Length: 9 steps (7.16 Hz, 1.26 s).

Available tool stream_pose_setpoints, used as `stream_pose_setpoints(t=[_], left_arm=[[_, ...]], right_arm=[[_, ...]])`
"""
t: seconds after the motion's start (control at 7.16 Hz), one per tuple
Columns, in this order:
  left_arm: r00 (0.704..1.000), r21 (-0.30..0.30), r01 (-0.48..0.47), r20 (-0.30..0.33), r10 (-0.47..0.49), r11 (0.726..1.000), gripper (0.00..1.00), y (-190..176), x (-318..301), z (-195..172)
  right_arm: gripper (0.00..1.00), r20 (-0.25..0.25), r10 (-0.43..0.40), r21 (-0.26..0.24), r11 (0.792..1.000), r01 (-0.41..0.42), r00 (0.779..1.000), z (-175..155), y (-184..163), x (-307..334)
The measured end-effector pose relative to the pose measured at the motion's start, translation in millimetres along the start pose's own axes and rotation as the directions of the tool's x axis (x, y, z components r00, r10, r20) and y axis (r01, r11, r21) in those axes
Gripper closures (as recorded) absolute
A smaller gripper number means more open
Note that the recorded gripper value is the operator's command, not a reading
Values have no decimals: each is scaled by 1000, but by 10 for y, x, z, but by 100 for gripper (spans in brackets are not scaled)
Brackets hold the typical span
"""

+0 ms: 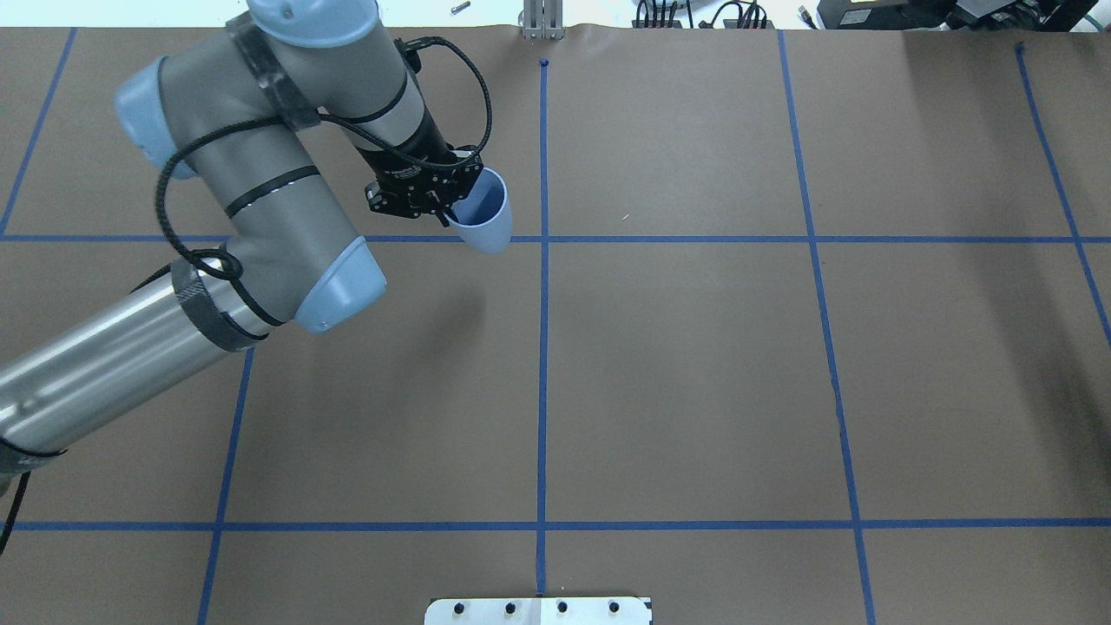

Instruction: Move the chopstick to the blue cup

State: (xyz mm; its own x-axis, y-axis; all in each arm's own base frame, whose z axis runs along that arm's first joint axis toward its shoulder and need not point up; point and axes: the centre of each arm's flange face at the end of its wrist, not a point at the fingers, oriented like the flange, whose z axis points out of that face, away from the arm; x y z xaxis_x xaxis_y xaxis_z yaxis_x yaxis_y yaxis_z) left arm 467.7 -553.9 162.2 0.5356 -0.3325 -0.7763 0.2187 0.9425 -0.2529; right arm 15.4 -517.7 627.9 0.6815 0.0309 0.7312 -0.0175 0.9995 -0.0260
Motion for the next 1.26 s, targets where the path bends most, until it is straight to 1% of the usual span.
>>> stream_pose_setpoints(t=[0.28, 0.56, 0.7, 0.84, 1.12, 1.26], left_arm=[[1000, 2, 5, 16, -5, 1000, 100, 61, 219, 347], [999, -6, -9, 34, 10, 1000, 100, 205, 312, 544], [999, -11, -17, 35, 18, 1000, 100, 277, 351, 586], [999, -16, -22, 35, 23, 1000, 86, 327, 378, 612], [999, -20, -25, 39, 26, 999, 64, 369, 388, 653], [999, -21, -29, 44, 30, 999, 60, 406, 391, 697]], right_arm=[[0, 1, -37, 34, 999, 37, 999, 101, -11, 111], [0, 1, -49, 47, 998, 48, 999, 129, -26, 139], [0, 2, -50, 49, 998, 49, 999, 128, -30, 138], [0, 2, -49, 49, 998, 49, 999, 126, -34, 135], [0, 5, -49, 49, 998, 49, 999, 125, -40, 127], [0, 6, -49, 49, 998, 49, 999, 123, -45, 120]])
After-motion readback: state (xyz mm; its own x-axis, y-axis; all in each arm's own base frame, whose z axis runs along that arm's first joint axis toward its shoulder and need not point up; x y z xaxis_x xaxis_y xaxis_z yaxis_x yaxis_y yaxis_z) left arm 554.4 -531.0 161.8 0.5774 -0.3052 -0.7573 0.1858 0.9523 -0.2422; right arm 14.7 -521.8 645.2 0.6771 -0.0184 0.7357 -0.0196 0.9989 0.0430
